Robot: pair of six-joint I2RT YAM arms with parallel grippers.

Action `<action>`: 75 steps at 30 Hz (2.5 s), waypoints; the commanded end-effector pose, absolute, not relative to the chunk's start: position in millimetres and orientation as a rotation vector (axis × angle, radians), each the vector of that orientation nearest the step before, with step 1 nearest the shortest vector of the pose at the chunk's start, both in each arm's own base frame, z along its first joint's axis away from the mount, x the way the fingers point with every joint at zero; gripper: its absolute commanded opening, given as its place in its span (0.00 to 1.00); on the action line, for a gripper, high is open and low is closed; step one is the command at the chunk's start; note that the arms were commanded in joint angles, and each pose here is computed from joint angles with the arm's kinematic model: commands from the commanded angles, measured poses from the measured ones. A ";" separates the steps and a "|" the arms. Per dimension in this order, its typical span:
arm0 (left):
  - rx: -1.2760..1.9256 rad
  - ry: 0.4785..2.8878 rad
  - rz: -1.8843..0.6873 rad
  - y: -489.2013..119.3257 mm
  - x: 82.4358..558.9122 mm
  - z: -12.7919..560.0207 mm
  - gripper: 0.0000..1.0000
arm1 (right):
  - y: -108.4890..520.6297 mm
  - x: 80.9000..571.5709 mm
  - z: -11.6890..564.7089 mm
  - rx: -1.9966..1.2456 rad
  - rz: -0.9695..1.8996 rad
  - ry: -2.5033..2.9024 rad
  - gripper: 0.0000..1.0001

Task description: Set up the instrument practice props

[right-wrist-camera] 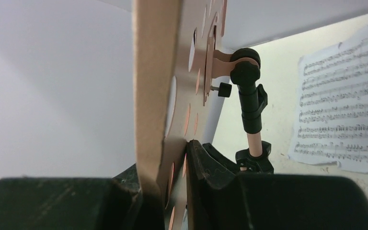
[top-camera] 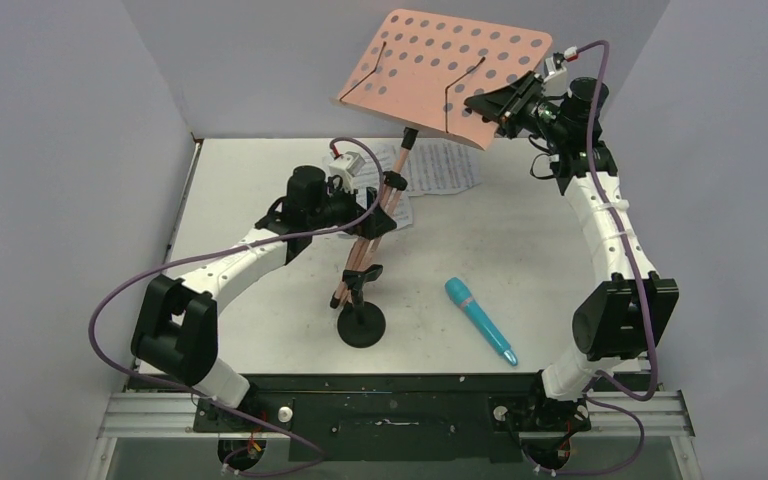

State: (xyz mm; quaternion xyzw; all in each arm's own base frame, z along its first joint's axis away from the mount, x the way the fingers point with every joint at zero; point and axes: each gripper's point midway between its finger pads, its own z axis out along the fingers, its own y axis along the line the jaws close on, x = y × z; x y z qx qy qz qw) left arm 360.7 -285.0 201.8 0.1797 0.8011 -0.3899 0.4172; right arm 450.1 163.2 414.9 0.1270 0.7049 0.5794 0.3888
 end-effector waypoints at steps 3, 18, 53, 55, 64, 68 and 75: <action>0.433 1.996 -0.935 -294.6 374.0 207.5 0.97 | 164.4 348.5 609.3 -0.132 1.483 1.198 0.05; 0.356 2.033 -0.828 -284.2 390.1 186.1 0.93 | 171.5 335.1 619.9 -0.161 1.519 1.186 0.05; 0.444 1.933 -0.957 -291.1 390.1 200.4 0.00 | 176.3 320.9 624.2 -0.174 1.561 1.170 0.05; 0.443 1.914 -0.957 -288.5 390.2 206.1 0.00 | 176.2 320.8 623.4 -0.171 1.564 1.171 0.05; 0.469 1.752 -0.954 -283.7 387.5 244.4 0.00 | 174.7 318.7 628.4 -0.154 1.599 1.137 0.09; 0.492 1.694 -0.937 -281.5 385.6 252.1 0.00 | 175.4 314.5 633.6 -0.177 1.609 1.121 0.05; 0.524 1.628 -0.892 -277.5 385.4 257.0 0.00 | 185.2 285.6 639.4 -0.318 1.711 1.084 0.05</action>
